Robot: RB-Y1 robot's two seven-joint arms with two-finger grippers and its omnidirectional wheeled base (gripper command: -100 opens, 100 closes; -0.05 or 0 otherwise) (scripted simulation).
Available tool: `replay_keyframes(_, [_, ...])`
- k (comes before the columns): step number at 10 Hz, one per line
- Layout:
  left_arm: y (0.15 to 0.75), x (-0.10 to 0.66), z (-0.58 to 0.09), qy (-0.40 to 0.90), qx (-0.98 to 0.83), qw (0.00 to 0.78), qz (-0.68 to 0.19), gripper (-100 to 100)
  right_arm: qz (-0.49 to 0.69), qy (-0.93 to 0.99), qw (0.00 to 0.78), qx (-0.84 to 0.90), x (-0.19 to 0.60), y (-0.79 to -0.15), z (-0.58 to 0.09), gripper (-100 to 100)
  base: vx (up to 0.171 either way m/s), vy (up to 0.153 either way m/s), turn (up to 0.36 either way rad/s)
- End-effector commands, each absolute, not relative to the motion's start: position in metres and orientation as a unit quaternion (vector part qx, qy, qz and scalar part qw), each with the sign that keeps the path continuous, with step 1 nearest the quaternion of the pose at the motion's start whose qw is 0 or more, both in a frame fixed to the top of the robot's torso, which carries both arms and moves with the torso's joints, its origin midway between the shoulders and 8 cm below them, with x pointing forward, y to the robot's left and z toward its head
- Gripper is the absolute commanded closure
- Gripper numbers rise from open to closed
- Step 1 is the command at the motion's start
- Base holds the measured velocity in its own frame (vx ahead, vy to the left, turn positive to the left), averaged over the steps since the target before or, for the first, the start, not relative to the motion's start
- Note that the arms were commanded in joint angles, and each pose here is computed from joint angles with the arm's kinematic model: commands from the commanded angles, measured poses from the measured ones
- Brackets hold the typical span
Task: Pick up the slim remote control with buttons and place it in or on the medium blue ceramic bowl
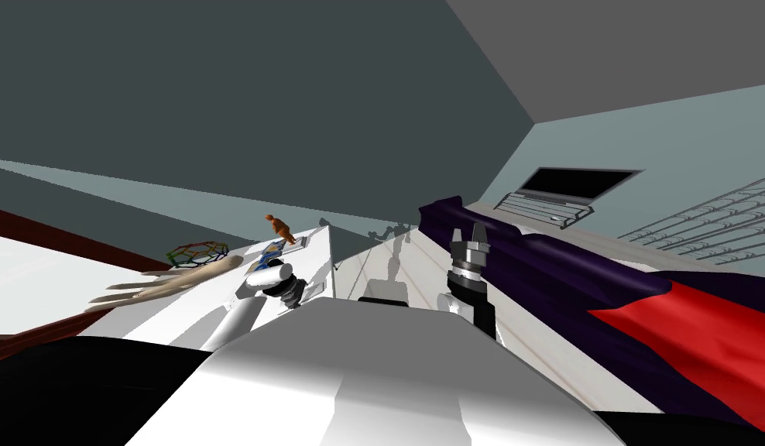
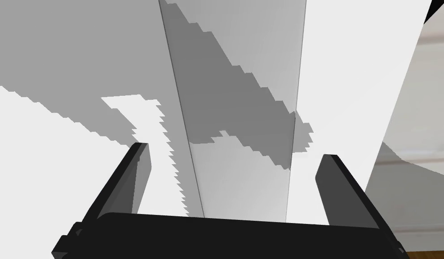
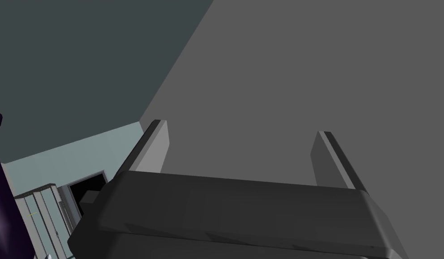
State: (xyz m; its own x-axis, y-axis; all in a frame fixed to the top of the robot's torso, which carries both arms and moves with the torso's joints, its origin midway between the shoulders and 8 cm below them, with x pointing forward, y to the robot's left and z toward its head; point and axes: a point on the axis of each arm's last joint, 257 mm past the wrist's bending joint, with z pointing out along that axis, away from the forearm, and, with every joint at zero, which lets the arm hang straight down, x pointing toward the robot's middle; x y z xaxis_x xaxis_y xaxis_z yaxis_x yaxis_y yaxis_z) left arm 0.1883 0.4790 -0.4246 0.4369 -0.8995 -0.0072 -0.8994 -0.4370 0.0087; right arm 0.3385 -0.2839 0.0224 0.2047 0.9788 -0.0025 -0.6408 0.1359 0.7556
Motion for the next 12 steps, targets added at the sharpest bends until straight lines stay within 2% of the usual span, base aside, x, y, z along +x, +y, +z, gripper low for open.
replay_keyframes(1, [0.479,0.192,-0.432,-0.526,0.851,0.001,-0.006,-100,0.573,0.263,0.706,0.322,0.339,-0.284,0.022,0,-0.045,0.011,-0.059])
replay_keyframes(2, [0.479,0.19,-0.428,-0.528,0.849,0.002,-0.006,-100,0.573,0.263,0.706,0.322,0.339,-0.284,0.022,0,-0.02,0.003,-0.014])
replay_keyframes(3, [0.479,0.191,-0.429,-0.527,0.85,0.001,-0.005,100,0.573,0.263,0.706,0.322,0.338,-0.284,0.022,0,0.0,0.0,0.0])
replay_keyframes(7, [0.479,0.19,-0.429,-0.526,0.85,0.002,-0.006,100,0.573,0.263,0.706,0.322,0.338,-0.284,0.022,0,-0.001,0.0,0.003])
replay_keyframes(8, [0.479,0.19,-0.429,-0.527,0.85,0.002,-0.006,0,0.573,0.263,0.706,0.322,0.338,-0.284,0.022,0,0.0,0.0,0.0])
replay_keyframes(9, [0.479,0.187,-0.423,-0.533,0.846,0.001,-0.005,100,0.573,0.263,0.706,0.322,0.338,-0.284,0.022,0,0.042,-0.004,0.09])
replay_keyframes(12, [0.478,0.181,-0.41,-0.542,0.84,0.001,-0.005,100,0.573,0.263,0.706,0.322,0.338,-0.284,0.022,0,0.069,-0.015,0.085])
